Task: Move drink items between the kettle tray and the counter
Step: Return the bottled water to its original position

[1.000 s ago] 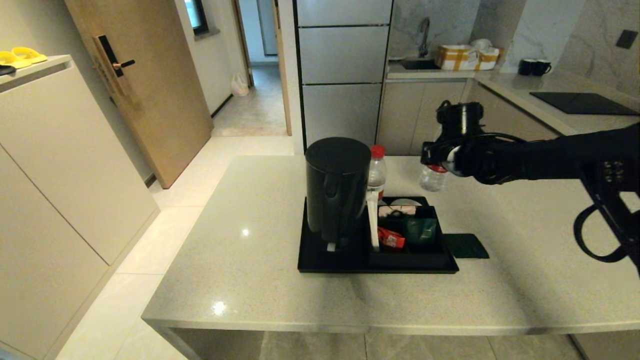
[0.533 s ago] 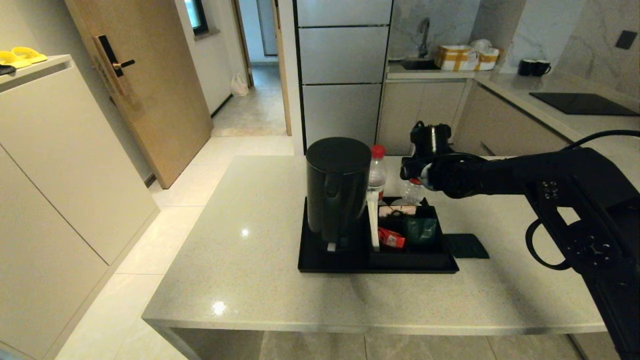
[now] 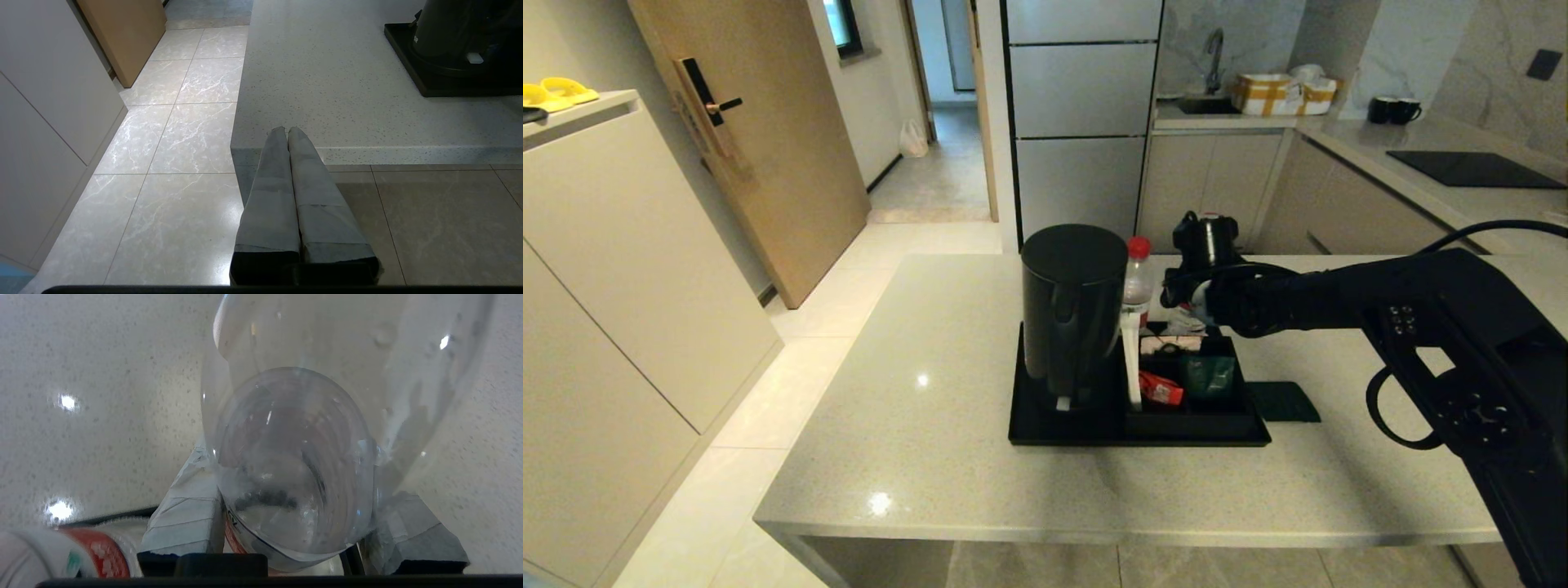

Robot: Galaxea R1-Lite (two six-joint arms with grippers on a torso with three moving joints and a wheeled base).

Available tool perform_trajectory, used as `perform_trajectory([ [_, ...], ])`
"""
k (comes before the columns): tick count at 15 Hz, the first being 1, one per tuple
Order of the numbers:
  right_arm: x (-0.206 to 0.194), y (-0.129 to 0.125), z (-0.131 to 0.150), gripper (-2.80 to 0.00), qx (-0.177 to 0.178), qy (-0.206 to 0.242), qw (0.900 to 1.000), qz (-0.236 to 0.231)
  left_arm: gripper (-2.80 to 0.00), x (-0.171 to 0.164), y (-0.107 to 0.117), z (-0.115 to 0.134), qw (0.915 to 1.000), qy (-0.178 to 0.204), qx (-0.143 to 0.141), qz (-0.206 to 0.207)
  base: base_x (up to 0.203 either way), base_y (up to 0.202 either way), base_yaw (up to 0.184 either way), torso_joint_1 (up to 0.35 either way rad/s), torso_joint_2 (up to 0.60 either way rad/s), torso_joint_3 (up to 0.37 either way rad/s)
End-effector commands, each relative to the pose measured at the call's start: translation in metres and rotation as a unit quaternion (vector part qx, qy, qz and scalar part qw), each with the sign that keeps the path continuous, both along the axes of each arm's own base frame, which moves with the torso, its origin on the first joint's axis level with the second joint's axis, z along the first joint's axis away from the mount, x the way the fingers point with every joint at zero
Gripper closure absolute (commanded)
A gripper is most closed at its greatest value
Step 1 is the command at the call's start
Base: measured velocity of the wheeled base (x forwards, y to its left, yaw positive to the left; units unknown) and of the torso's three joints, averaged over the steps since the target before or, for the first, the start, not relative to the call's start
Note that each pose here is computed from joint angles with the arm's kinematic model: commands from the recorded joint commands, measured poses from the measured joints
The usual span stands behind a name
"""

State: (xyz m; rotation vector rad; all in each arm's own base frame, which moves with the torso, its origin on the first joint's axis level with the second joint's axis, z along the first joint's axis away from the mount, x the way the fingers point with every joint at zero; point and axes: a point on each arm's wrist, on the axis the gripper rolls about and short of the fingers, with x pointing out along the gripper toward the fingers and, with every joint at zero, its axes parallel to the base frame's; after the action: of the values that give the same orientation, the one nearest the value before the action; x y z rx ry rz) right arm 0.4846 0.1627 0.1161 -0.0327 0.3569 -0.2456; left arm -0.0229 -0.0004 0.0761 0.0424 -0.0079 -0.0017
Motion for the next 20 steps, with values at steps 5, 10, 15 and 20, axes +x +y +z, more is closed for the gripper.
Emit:
perform_trajectory([
  [5,-0.011,-0.004,-0.008,0.00,-0.005,0.003,1.000,-0.010,0.00,0.000,0.000,0.000,1.0000,0.000,0.000,0.000,0.000,0.000,0.000,0.000,0.00,0.000],
  [10,-0.020,-0.004,-0.011,0.00,-0.005,-0.014,1.000,-0.016,0.00,0.000,0.000,0.000,1.0000,0.000,0.000,0.000,0.000,0.000,0.000,0.000,0.00,0.000],
  [15,-0.026,-0.002,-0.018,-2.80,-0.011,-0.005,1.000,-0.017,0.00,0.000,0.000,0.000,1.0000,0.001,0.000,0.000,0.000,0.000,0.000,0.000,0.00,0.000],
  [20,-0.038,0.008,-0.017,-2.80,-0.010,-0.012,1.000,-0.001,0.00,0.000,0.000,0.000,1.0000,0.000,0.000,0.000,0.000,0.000,0.000,0.000,0.00,0.000],
])
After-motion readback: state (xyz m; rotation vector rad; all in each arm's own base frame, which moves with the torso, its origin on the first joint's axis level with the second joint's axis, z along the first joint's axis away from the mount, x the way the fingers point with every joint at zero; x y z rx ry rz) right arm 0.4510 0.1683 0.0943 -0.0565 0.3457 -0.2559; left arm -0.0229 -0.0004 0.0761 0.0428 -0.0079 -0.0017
